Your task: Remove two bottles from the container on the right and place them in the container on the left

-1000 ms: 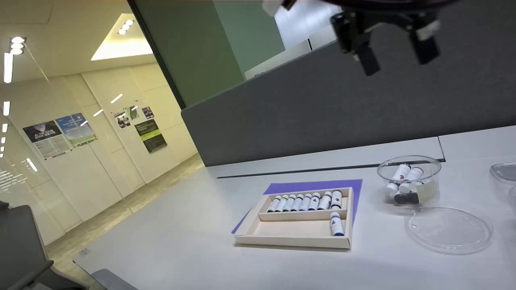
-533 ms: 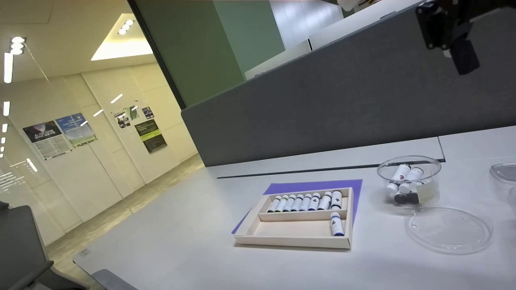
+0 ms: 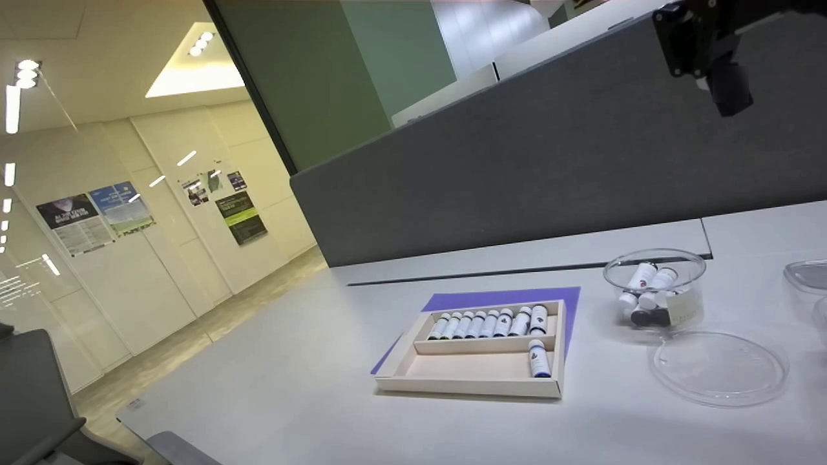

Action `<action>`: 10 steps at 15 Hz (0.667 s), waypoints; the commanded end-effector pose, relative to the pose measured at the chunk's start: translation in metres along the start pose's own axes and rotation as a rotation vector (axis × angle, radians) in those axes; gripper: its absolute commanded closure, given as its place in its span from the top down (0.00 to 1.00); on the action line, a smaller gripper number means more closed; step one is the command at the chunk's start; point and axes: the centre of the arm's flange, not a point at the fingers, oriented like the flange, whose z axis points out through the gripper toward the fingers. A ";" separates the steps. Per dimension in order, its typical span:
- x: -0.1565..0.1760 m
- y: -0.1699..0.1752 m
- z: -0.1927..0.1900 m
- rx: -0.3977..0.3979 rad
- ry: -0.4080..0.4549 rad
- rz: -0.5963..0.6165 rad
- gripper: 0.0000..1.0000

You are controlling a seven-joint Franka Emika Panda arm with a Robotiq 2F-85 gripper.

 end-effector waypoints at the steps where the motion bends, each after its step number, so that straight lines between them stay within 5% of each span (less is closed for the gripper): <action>1: 0.011 -0.009 0.014 -0.017 0.030 0.065 1.00; 10: 0.026 -0.031 0.112 0.080 0.033 0.113 1.00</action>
